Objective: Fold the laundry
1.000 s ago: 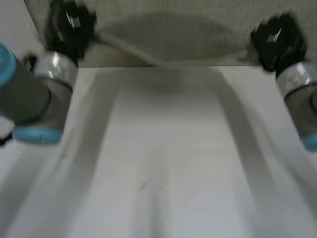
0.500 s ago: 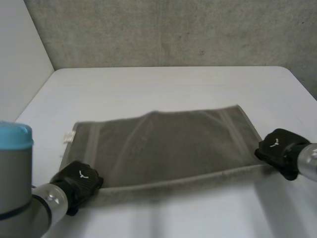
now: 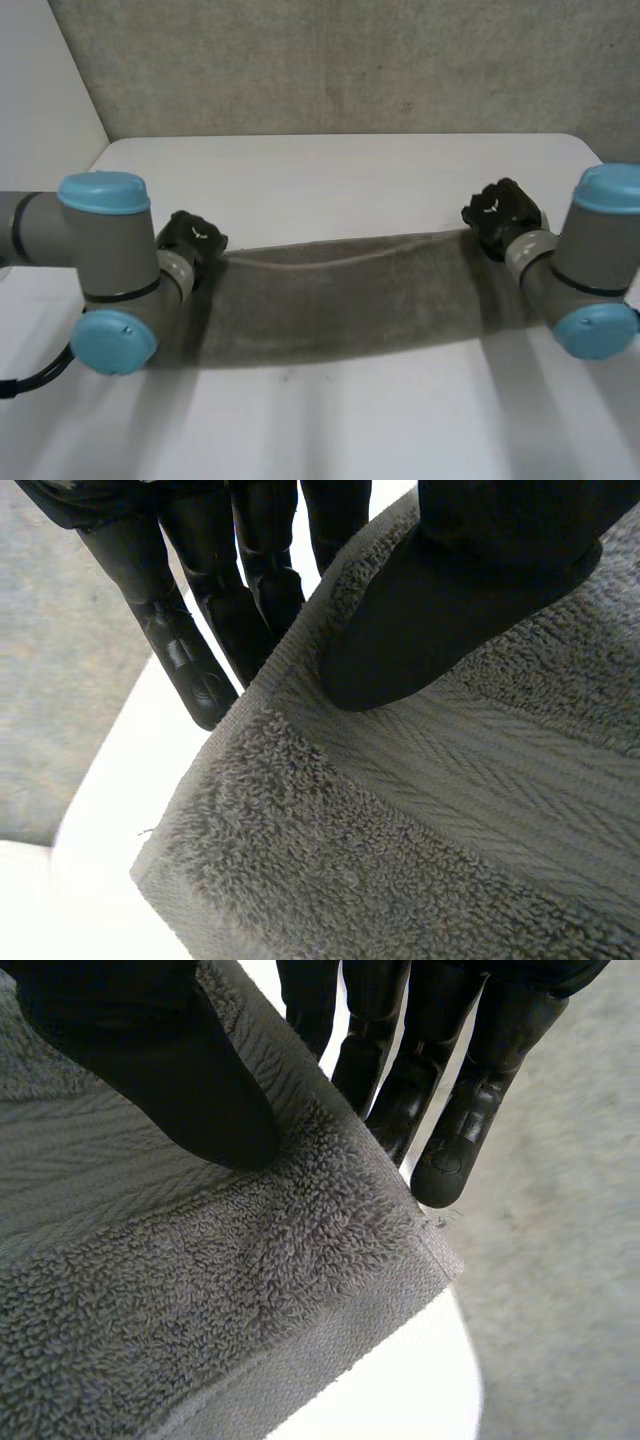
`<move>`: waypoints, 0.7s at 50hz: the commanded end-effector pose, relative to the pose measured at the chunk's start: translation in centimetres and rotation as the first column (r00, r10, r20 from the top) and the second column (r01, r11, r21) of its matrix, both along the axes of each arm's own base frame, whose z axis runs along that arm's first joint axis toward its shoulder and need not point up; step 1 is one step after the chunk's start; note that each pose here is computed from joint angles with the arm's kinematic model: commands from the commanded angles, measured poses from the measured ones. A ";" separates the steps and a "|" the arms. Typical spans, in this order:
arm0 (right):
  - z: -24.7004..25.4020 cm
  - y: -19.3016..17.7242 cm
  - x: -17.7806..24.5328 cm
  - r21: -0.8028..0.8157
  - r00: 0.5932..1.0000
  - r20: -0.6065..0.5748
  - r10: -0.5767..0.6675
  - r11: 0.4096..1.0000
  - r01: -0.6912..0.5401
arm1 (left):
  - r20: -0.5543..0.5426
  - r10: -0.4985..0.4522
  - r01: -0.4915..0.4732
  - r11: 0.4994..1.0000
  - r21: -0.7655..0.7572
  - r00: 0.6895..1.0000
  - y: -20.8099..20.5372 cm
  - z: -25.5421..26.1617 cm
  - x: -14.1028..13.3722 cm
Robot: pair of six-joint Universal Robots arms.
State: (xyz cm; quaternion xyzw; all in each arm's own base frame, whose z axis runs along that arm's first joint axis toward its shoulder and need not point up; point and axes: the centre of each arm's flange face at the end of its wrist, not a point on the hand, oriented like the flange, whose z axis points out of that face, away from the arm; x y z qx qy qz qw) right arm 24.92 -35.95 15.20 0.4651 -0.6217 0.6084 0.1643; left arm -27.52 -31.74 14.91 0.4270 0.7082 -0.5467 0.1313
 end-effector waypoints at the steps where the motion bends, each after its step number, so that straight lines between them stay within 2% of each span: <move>1: -1.7 -2.7 1.5 -0.129 0.999 0.029 -0.016 0.991 0.020 | -0.021 0.033 -0.036 0.986 -0.163 0.999 -3.9 -0.1 -1.3; 6: -2.8 -3.4 2.2 -0.136 0.999 0.035 -0.013 0.991 0.018 | 0.029 0.021 -0.015 0.981 -0.195 0.999 -4.8 -0.7 -1.7; 16: -2.4 -3.7 2.4 -0.141 0.998 0.065 -0.010 0.990 0.019 | 0.026 0.012 -0.006 0.979 -0.204 1.000 -4.1 -0.7 -2.2; 19: -0.3 -3.4 2.1 -0.144 0.991 0.134 -0.015 0.989 0.034 | 0.022 0.002 0.003 0.979 -0.204 1.000 -3.2 0.0 -2.2; 21: 2.4 -2.8 1.5 -0.138 0.971 0.238 -0.023 0.989 0.057 | 0.015 0.004 -0.001 0.978 -0.208 1.000 -2.8 0.7 -2.0; 22: 2.4 -2.8 1.4 -0.138 0.971 0.239 -0.023 0.989 0.057 | 0.000 0.005 -0.005 0.979 -0.206 1.000 -2.2 1.3 -1.7; 23: 3.6 -2.2 1.3 -0.124 0.958 0.287 -0.018 0.991 0.055 | 0.000 0.005 -0.005 0.979 -0.205 1.000 -2.2 1.3 -1.7; 27: 5.5 -0.4 1.0 -0.070 0.939 0.345 0.004 0.997 0.021 | -0.113 0.015 -0.038 0.980 -0.198 0.993 -0.2 3.7 -0.8; 28: 5.9 0.3 0.5 -0.023 0.936 0.353 0.002 1.000 0.007 | -0.114 0.015 -0.038 0.980 -0.198 0.993 -0.2 3.7 -0.8; 30: 6.3 0.7 -0.4 0.026 0.934 0.358 -0.012 1.000 0.003 | -0.218 0.028 -0.071 0.979 -0.193 0.976 0.9 5.2 -0.1; 31: 6.3 1.0 -1.4 0.080 0.936 0.351 -0.034 0.997 0.006 | -0.218 0.028 -0.071 0.979 -0.193 0.975 0.9 5.2 -0.1; 32: 6.2 1.4 -2.3 0.139 0.937 0.344 -0.059 0.990 0.012 | -0.268 0.028 -0.081 0.979 -0.187 0.963 1.4 5.8 0.2; 35: 6.0 2.0 -2.9 0.199 0.939 0.334 -0.083 0.980 0.015 | -0.359 0.015 -0.082 0.982 -0.172 0.933 2.4 6.6 0.7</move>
